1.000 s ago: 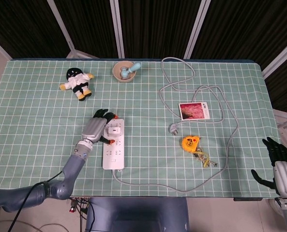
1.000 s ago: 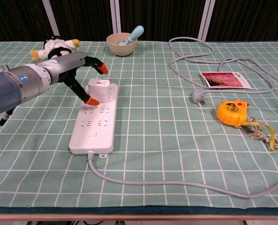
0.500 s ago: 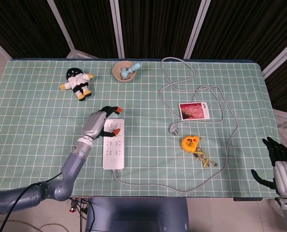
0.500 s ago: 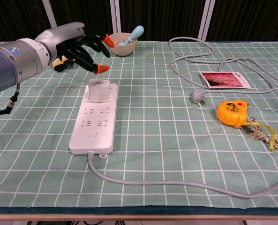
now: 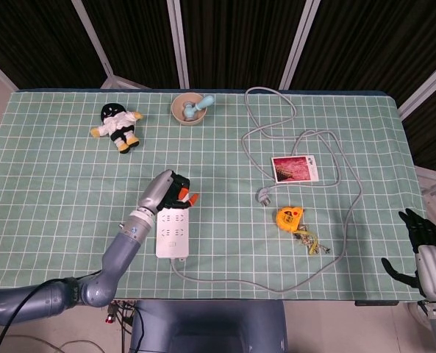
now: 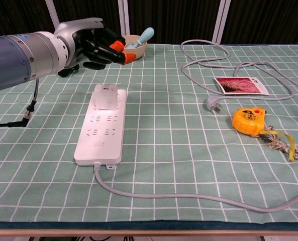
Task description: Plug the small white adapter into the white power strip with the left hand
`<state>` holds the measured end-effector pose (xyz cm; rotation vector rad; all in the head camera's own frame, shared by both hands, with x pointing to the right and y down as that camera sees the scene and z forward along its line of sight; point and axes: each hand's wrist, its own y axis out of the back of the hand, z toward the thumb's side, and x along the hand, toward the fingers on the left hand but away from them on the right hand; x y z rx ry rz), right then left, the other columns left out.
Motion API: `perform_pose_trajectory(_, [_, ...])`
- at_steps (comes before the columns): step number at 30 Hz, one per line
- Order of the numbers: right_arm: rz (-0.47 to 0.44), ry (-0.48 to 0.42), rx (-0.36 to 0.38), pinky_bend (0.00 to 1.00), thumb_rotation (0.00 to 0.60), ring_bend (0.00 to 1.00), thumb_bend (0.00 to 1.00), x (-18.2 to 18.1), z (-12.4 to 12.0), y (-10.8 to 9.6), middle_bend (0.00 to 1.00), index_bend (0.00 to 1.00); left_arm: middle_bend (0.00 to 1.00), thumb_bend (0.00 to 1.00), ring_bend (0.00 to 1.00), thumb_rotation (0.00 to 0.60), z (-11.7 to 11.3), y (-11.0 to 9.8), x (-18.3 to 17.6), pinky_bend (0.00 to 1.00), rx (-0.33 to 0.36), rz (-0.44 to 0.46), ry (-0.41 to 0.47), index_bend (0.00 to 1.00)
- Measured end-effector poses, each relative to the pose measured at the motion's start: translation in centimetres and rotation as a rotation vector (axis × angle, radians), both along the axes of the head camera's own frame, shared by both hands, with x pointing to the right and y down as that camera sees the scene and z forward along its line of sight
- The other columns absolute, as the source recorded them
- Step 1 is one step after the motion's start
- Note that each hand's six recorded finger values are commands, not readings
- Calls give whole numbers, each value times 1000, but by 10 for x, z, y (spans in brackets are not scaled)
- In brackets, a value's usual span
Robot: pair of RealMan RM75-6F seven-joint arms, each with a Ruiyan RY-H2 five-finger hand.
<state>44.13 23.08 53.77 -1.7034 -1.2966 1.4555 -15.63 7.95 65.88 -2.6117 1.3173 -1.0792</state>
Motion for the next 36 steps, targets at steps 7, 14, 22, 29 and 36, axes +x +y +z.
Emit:
perform_pose_trajectory(7, [-10, 9, 4, 0, 600, 0, 347, -1, 0, 0, 0, 39, 1000, 333, 1000, 600, 6, 14, 11, 1000, -232, 48, 155, 918])
perform_pose_trajectory(14, [-8, 9, 3, 0, 600, 0, 348, 0, 0, 0, 0, 39, 1000, 334, 1000, 600, 13, 8, 0, 1000, -318, 55, 209, 925])
perform_pose_trajectory(22, [-6, 12, 1, 0, 600, 0, 348, 0, 0, 0, 0, 39, 1000, 334, 1000, 600, 22, 0, -6, 1000, -299, 52, 199, 928])
perform_pose_trajectory(29, [-5, 14, -1, 0, 600, 0, 347, 0, 1, 0, 0, 39, 1000, 334, 1000, 600, 29, -3, -12, 1000, -287, 50, 187, 928])
perform_pose_trajectory(36, [-3, 15, 0, 0, 600, 0, 347, 0, 1, 0, 0, 39, 1000, 334, 1000, 600, 33, -5, -16, 1000, -278, 50, 173, 928])
